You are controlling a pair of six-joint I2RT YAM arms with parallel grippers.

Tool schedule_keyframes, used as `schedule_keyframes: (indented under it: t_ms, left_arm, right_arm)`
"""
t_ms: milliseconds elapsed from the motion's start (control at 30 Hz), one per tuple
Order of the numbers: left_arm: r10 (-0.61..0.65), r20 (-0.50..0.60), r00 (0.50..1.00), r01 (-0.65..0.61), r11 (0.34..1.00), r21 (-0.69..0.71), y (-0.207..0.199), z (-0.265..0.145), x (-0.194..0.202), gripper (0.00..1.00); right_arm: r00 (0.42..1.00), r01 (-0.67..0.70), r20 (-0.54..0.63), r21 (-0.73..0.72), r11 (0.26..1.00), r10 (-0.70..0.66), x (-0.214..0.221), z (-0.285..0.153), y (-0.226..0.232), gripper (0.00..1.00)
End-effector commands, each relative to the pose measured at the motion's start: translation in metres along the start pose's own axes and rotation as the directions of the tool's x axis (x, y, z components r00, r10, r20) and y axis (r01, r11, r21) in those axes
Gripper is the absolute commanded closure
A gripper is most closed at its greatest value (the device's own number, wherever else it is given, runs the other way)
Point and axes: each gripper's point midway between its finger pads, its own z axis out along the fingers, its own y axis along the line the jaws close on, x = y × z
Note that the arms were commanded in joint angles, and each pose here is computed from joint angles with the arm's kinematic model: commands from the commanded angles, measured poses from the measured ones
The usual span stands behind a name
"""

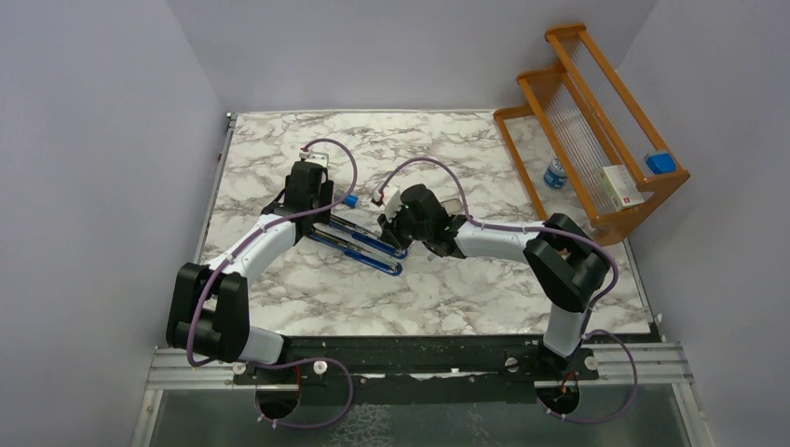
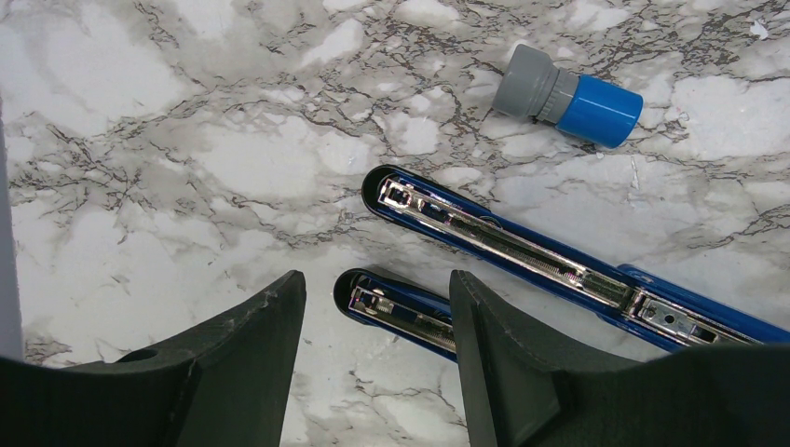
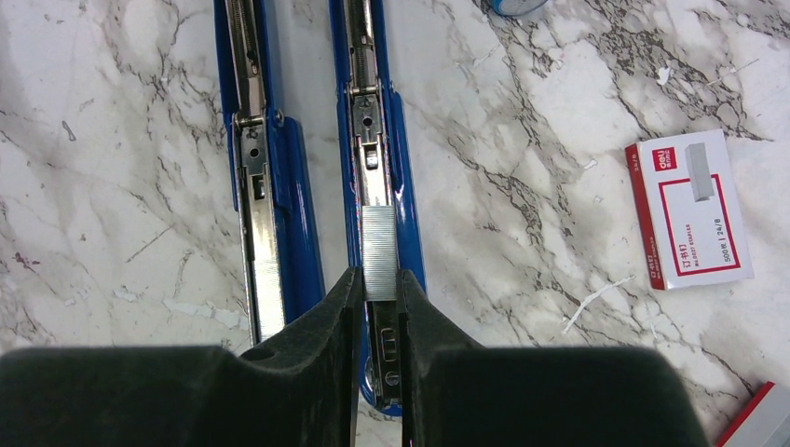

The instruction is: Load the staples into the stapler

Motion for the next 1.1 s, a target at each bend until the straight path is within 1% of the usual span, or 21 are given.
schedule_keyframes:
  t_ms: [0,200,1067]
  left_arm:
    - [-0.006,0.059,0.998,0.007,1.000,-0.007,0.003,-0.007,-0.020,0.39]
    - [-0.006,0.060,0.998,0.007,1.000,-0.007,0.003,-0.007,-0.020,0.39]
    - [-0.005,0.059,0.998,0.006,1.000,-0.008,0.003,-0.006,-0.020,0.39]
  right_arm:
    - [1.000,0.016,-0.015,-0.005,1.000,-0.016,-0.002,0.006,-0.001,0.81]
    - [0.999,0.017,-0.042,-0.029,0.999,-0.018,0.004,0.010,0.002,0.81]
    - [0.993,0.020,-0.117,-0.019,1.000,-0.022,0.018,0.007,0.000,0.81]
